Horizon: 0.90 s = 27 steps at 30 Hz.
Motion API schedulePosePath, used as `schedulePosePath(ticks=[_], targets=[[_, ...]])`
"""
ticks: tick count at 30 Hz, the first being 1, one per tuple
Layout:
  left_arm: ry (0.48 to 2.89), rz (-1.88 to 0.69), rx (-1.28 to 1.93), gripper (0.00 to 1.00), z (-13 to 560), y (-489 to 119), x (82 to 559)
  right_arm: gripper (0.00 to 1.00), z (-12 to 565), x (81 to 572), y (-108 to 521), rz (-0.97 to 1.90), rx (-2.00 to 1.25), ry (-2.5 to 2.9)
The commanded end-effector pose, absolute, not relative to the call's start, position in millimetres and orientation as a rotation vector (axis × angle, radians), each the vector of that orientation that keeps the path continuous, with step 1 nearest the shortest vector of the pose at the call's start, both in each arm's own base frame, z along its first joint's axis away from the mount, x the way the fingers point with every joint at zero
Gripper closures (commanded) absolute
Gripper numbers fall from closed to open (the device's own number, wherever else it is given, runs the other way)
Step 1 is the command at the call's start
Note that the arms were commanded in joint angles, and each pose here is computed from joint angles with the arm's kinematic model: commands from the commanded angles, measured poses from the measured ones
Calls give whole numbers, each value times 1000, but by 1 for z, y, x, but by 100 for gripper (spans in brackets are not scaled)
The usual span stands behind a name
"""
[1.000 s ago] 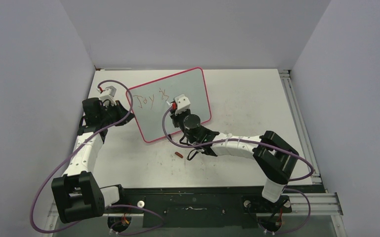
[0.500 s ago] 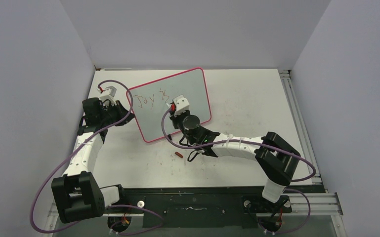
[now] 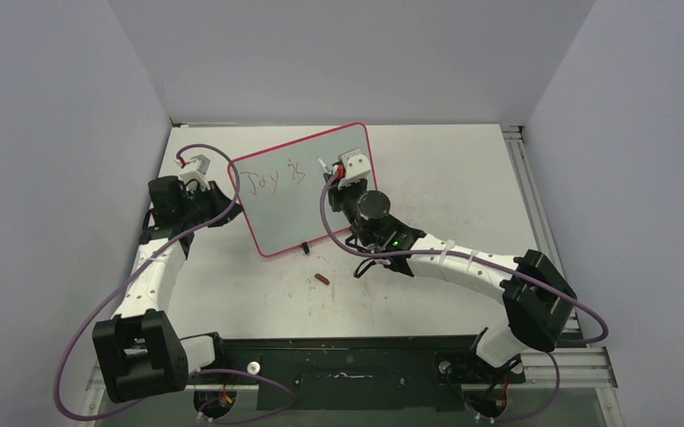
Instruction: Write a sentence on the whiteboard
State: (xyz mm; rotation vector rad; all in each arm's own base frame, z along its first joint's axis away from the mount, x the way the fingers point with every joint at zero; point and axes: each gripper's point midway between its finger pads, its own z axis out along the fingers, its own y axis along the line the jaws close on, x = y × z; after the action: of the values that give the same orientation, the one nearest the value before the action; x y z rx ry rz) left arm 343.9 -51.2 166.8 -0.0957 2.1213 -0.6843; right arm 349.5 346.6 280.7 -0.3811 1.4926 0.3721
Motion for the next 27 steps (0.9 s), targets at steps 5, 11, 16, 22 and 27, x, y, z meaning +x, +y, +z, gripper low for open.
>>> schedulePosePath(ticks=[5, 11, 16, 22, 27], targets=[[2073, -688, -38, 100, 187, -57, 347, 95, 280, 365, 335, 413, -385, 1474], [2075, -685, -38, 100, 186, -57, 347, 95, 271, 374, 338, 423, -387, 1490], [2077, -688, -36, 100, 186, -57, 347, 95, 264, 379, 340, 420, -387, 1504], [2076, -686, -37, 100, 186, -57, 347, 95, 262, 383, 340, 407, -375, 1504], [2078, -690, -36, 100, 186, -57, 347, 95, 261, 385, 340, 399, -364, 1501]])
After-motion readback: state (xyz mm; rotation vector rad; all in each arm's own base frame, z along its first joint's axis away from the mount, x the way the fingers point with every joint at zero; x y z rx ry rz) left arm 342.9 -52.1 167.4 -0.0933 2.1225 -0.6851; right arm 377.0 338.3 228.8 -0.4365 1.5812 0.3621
